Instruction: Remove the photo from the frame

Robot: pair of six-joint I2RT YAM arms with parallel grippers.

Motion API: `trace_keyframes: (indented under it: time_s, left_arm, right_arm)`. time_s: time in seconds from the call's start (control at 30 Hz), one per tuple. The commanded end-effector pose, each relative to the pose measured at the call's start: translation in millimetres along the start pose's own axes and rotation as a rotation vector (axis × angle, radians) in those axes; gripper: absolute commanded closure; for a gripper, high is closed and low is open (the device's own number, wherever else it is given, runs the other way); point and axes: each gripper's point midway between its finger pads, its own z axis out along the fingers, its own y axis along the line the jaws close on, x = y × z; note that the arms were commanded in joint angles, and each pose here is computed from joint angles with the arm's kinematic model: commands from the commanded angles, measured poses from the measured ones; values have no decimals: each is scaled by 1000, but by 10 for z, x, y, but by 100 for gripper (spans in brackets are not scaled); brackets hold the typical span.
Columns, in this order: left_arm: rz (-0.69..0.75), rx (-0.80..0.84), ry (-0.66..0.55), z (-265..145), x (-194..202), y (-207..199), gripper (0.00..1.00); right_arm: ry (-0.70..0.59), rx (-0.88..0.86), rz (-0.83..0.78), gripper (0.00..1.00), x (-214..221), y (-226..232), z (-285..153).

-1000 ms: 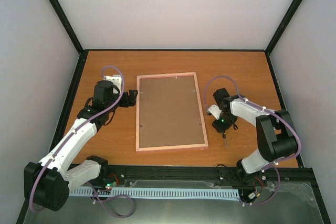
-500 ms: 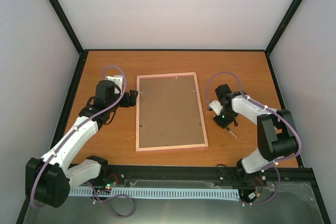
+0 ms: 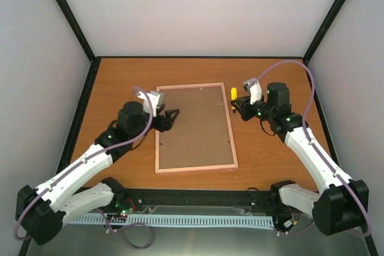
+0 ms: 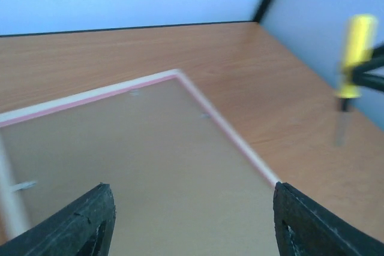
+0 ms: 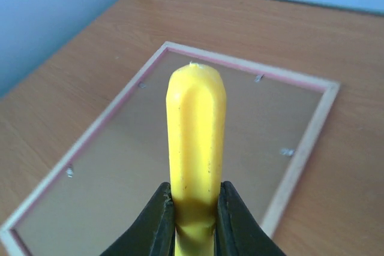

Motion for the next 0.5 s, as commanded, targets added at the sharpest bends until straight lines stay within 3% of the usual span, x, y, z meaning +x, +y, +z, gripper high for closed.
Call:
trace_keyframes:
  time_s: [0.0, 0.3, 0.47]
  left_arm:
    - [-11, 122, -64, 60, -43, -512, 29]
    - [149, 251, 46, 561, 212, -1404, 39]
    - [153, 262, 108, 911, 259, -1616, 62]
  right_arm:
    - [-107, -105, 338, 97, -15, 67, 145]
    - [-55, -34, 482, 97, 104, -49, 171]
    - [-77, 30, 464, 97, 69, -132, 108]
